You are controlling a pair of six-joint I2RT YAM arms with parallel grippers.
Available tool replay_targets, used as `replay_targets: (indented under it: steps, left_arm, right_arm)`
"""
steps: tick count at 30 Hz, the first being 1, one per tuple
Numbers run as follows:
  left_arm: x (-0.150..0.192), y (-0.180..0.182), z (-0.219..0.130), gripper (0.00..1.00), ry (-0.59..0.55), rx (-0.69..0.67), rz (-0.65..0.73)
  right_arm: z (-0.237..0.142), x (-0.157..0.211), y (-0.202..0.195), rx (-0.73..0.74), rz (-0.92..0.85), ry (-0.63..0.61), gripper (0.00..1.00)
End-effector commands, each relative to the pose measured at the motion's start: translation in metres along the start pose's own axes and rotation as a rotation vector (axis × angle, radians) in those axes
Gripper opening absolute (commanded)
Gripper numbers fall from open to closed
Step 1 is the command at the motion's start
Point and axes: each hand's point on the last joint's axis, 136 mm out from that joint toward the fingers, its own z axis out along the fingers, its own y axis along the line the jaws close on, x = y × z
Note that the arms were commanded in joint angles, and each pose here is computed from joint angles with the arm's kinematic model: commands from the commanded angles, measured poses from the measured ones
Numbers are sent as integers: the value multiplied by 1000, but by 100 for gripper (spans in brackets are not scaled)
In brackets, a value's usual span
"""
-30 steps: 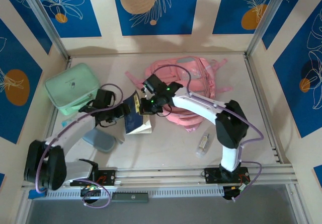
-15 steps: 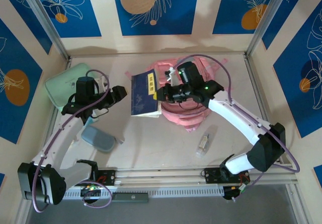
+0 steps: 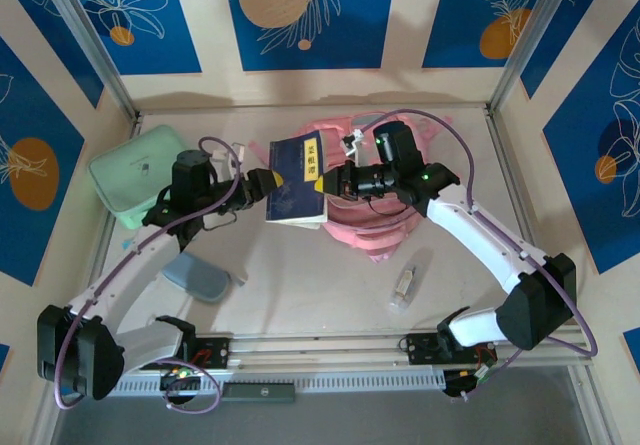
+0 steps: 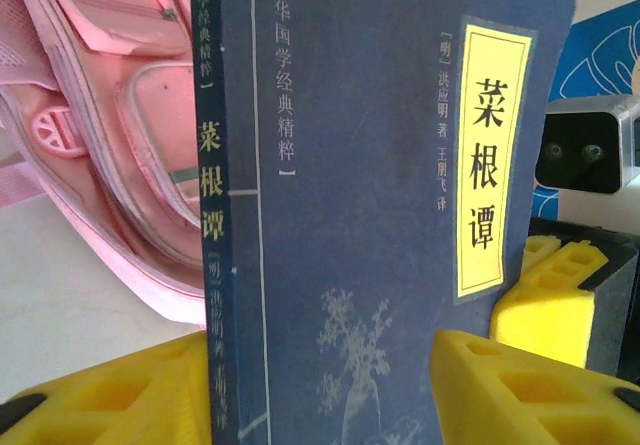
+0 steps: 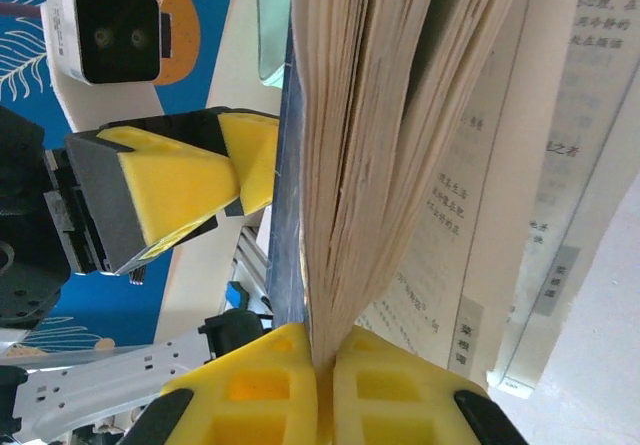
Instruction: Pack books, pencil case, and school supplies into a backpack
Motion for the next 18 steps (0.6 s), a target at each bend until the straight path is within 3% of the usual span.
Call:
replay_targets:
  steps: [1,12,16,18]
  left_arm:
    - [-1,-23,2,52,2,84,30]
    - [-1,-35,6,16,1,120,42]
    - [-7,-41,6,2,-23,135,39]
    - [-12,-42,6,0,-48,139,27]
  right_arm:
    - [-7,-1,17,-70,-40,-13,8]
    - [0,5,-2,-43,-4,7,13]
    - [-4,7,-7,-8,1,0,27]
    - [-9,9,-13,24,19,-5,41]
